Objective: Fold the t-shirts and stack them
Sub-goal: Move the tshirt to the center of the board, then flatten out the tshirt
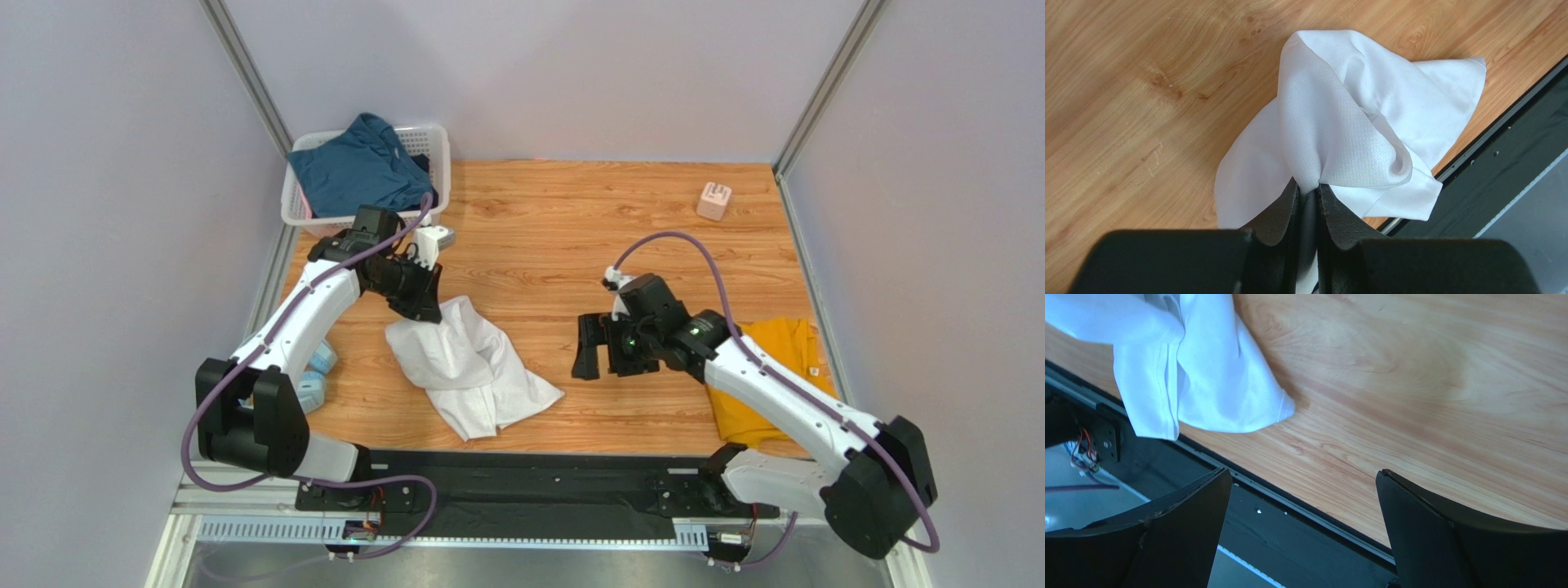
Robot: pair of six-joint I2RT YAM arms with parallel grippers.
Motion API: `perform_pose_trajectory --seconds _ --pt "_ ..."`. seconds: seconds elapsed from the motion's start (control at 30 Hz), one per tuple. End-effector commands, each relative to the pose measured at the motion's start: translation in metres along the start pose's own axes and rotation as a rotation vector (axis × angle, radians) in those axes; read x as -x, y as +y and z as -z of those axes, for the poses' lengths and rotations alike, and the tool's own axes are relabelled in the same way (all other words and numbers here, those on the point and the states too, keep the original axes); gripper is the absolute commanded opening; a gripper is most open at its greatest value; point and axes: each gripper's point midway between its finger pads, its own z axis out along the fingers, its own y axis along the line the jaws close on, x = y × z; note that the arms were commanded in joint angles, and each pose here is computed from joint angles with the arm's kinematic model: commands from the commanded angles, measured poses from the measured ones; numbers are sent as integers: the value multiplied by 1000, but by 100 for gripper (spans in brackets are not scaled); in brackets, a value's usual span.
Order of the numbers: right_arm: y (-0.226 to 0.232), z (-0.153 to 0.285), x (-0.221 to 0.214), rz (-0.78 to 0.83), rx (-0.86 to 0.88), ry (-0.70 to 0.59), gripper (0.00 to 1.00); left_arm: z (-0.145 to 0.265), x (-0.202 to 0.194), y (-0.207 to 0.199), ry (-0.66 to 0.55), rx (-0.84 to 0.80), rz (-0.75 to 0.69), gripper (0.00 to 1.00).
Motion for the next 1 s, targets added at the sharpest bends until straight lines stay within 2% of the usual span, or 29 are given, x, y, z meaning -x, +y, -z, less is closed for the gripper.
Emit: perform_pose_trajectory --seconds 0.0,0.23,0.77,0.87,0.9,0.97 --pt "40 -21 -10 75 146 91 96 8 18 -3 -76 6 -28 11" --pt "72 -53 -21 71 268 185 92 9 20 -4 -87 8 -17 10" --pt "63 -104 -40 1 259 284 69 12 20 -7 -99 2 -24 9" --pt "64 -106 -42 -4 264 292 53 13 20 -7 -102 7 -29 9" --pt "63 -106 -43 -6 264 294 41 12 21 -7 -103 5 -29 9" --pt "64 -105 -42 -5 267 290 27 11 20 -6 -98 5 -24 10"
